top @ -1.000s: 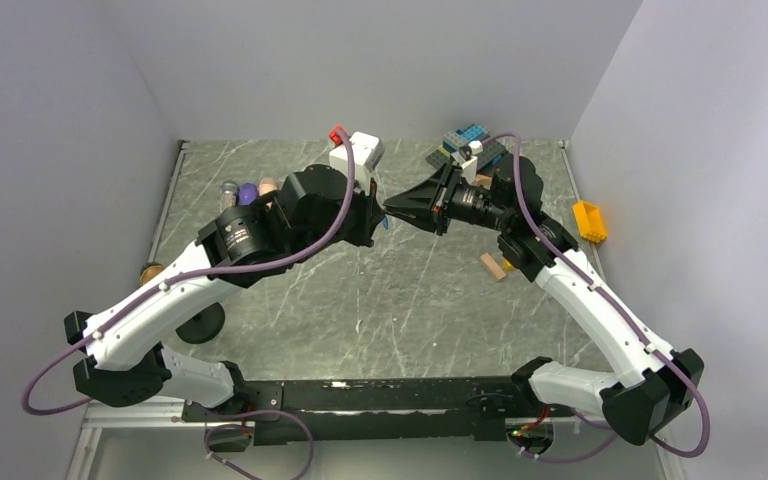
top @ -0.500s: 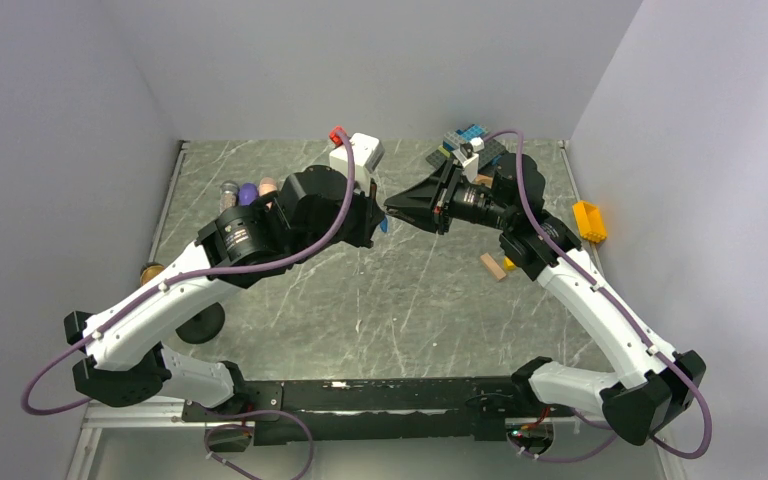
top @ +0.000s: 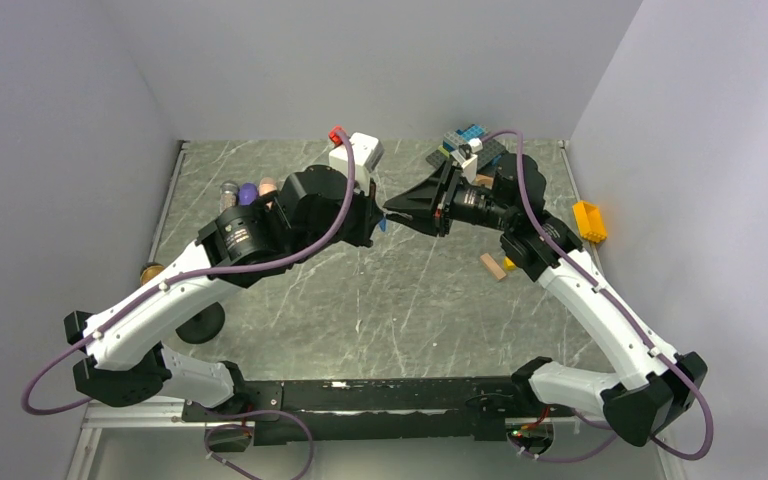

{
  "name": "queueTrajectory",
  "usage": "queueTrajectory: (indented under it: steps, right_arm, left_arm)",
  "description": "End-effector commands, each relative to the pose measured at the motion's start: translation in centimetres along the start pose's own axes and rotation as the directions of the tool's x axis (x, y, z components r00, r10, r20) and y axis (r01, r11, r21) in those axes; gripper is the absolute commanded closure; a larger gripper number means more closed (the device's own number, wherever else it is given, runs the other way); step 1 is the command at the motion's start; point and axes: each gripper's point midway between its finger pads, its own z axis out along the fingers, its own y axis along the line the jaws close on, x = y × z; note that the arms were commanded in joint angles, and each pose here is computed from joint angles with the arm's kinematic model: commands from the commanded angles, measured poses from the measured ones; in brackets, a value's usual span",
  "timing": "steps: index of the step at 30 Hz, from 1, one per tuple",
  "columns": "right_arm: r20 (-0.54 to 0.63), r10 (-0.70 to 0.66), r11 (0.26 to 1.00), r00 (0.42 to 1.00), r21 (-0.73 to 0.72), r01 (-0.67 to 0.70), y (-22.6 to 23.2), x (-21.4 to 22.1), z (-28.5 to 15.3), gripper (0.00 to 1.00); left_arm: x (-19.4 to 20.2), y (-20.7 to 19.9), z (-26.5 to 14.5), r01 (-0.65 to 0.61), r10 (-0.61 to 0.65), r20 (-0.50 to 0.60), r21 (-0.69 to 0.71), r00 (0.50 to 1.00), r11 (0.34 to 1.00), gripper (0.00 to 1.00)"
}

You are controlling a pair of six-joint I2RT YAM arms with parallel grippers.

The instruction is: Remove the keys from the keyring

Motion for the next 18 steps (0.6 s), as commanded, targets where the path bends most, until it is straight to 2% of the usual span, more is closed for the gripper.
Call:
queueTrajectory:
  steps: [1, 14, 18]
  right_arm:
    - [-0.036, -0.036, 0.997, 0.999, -0.063, 0.034, 2.93, 1.68, -1.68, 0.65]
    - [-0.044, -0.029, 0.998, 0.999, -0.061, 0.026, 2.73, 1.52, -1.32, 0.74]
    - [-0.049, -0.026, 0.998, 0.998, -0.058, 0.023, 2.51, 1.54, -1.23, 0.83]
  left_arm:
    - [-1.25, 0.44, -0.77, 0.01, -0.009, 0.045, -0.019, 0.999, 1.0, 1.0]
    - [-1.06, 0.16, -0.67, 0.017, -0.017, 0.043, -0.003, 0.999, 1.0, 1.0]
    - [-1.13, 0.15, -0.68, 0.016, -0.015, 0.043, -0.004, 0.999, 1.0, 1.0]
